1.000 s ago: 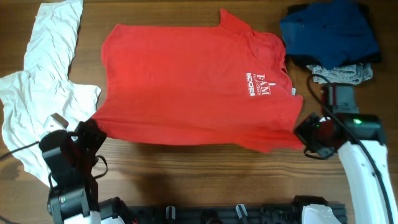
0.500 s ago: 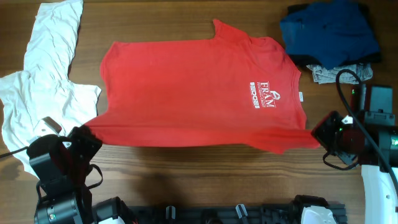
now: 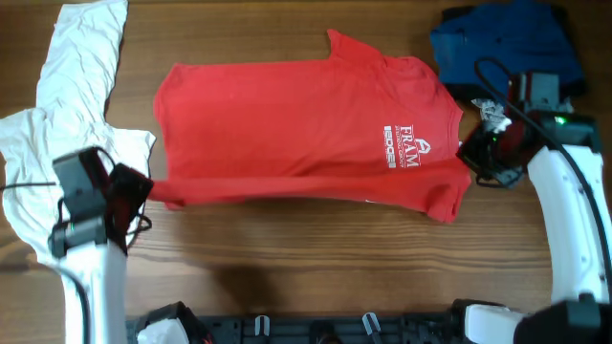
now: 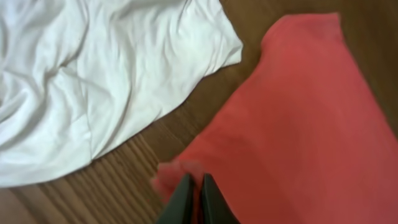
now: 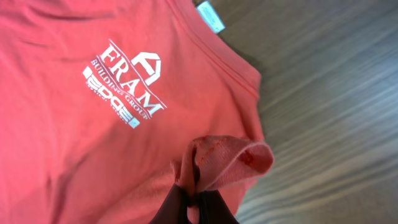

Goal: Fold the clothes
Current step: 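Fold the bottom hem upward toward the collar with both grippers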

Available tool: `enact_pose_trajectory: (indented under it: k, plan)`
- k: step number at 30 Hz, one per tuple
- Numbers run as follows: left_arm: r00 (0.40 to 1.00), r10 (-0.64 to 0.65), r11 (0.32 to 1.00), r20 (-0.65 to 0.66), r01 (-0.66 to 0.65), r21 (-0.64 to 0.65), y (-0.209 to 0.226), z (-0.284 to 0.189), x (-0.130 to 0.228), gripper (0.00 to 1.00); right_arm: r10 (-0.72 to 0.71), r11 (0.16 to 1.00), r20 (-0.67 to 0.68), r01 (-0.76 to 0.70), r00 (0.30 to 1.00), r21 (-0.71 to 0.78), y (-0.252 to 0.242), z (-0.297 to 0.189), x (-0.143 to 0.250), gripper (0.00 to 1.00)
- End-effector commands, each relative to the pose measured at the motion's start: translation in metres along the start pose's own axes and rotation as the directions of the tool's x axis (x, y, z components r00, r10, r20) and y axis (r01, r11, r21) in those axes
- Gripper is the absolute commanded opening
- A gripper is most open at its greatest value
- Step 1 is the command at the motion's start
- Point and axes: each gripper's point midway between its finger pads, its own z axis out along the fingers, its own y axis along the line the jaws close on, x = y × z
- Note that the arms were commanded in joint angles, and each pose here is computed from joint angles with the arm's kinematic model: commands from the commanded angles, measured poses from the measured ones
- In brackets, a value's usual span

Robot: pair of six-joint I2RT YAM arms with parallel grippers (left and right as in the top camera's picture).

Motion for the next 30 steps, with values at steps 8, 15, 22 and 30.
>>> enact_pose_trajectory:
  k: [8, 15, 22, 30]
  plan:
    - [0.992, 0.113, 0.989, -0.058, -0.106, 0.103, -0.051, 0.084, 0.008, 0.04, -0.121, 0.99, 0.032, 0.122, 0.992, -0.064, 0.051, 0.051, -0.027, 0.04]
    - [0.983, 0.175, 0.966, 0.054, -0.182, 0.183, -0.092, 0.1, 0.002, 0.04, -0.118, 0.993, 0.015, 0.118, 0.993, -0.017, 0.047, 0.078, -0.033, 0.04]
    - [0.974, 0.155, 0.98, 0.168, -0.174, 0.102, -0.083, 0.101, -0.023, 0.04, -0.117, 0.993, 0.027, 0.116, 0.993, 0.032, 0.042, 0.097, -0.041, 0.04]
    - [0.963, 0.151, 0.986, 0.222, -0.164, 0.04, -0.075, 0.1, -0.034, 0.04, -0.056, 0.996, 0.04, 0.053, 0.998, 0.065, 0.017, 0.099, -0.057, 0.04]
